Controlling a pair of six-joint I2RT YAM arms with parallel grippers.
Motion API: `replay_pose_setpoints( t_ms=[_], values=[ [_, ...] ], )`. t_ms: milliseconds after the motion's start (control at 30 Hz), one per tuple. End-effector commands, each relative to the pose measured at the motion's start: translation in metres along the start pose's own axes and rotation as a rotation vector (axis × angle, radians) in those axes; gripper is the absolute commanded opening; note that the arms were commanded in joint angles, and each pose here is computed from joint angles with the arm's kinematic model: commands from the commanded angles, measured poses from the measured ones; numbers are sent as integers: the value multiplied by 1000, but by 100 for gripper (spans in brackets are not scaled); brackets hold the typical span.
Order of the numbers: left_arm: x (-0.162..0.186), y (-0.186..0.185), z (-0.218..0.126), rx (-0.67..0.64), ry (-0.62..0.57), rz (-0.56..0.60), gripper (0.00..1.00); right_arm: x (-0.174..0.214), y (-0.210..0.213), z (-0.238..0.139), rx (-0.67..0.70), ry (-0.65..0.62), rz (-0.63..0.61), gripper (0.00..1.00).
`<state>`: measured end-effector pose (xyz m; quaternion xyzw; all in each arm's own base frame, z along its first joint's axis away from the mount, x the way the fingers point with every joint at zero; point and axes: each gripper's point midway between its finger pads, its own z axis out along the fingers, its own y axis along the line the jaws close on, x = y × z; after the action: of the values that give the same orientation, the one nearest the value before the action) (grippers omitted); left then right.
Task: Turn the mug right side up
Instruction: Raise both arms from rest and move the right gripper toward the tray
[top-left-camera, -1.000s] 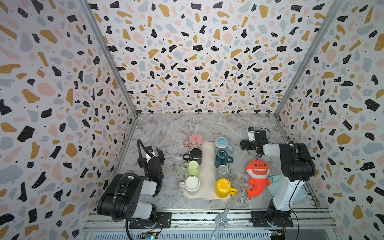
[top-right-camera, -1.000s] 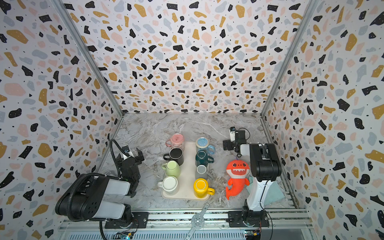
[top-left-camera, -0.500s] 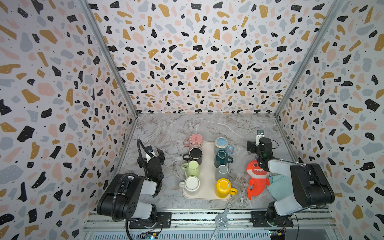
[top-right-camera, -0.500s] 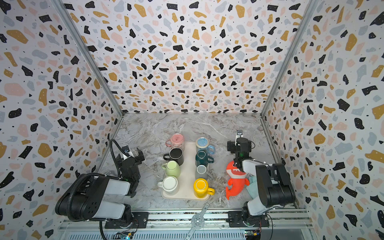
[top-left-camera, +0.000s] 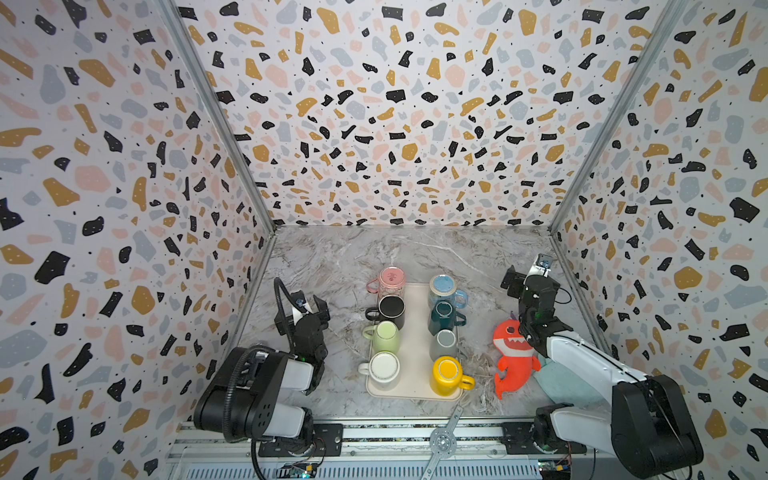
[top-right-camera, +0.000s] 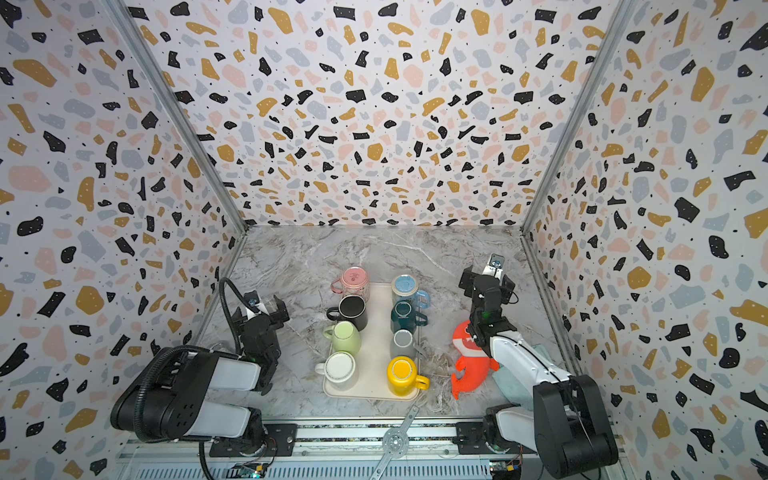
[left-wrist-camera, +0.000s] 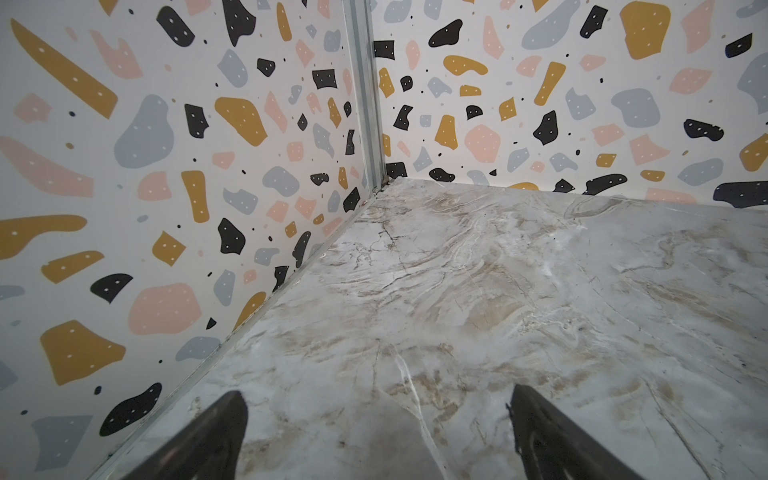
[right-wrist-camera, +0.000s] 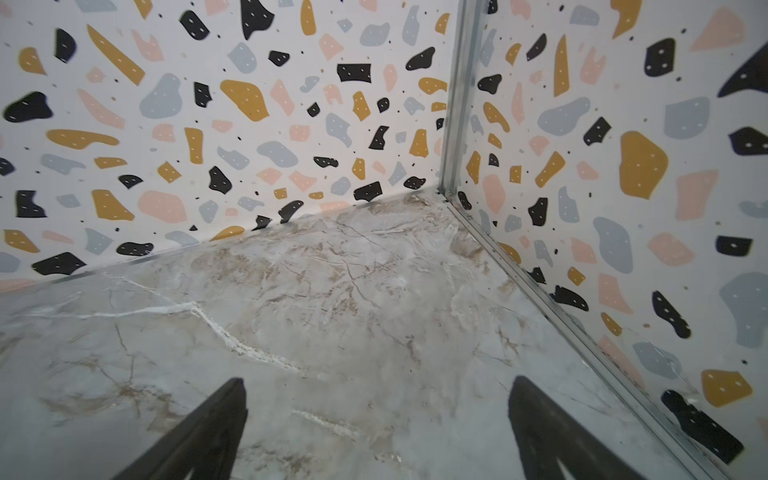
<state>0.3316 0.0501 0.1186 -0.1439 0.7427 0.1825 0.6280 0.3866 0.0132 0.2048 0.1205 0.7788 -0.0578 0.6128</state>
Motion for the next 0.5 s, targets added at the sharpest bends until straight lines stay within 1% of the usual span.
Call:
replay_pose_setpoints(
  t_ms=[0,100,133,200,267,300,367,467],
  values=[
    [-20,2,1,-9,-63,-52,100,9,21,-20,-131,88,-29,99],
    [-20,2,1,-10,-66,-54,100,-5,31,-34,-209,92,44,99],
    [-20,2,1,-10,-65,-52,100,-7,33,-37,-225,103,56,99],
    [-22,2,0,-10,-72,-53,96,-7,42,-42,-276,147,57,99],
    [-30,2,0,-11,-82,-58,94,-8,50,-46,-321,179,62,99],
    [-32,4,2,-29,-58,-52,93,-9,56,-50,-365,186,70,99],
    [-41,8,3,-58,-46,-55,91,-10,71,-58,-465,207,92,99],
    [-65,12,-3,-52,-73,-89,90,-12,89,-65,-567,258,134,99]
  ],
)
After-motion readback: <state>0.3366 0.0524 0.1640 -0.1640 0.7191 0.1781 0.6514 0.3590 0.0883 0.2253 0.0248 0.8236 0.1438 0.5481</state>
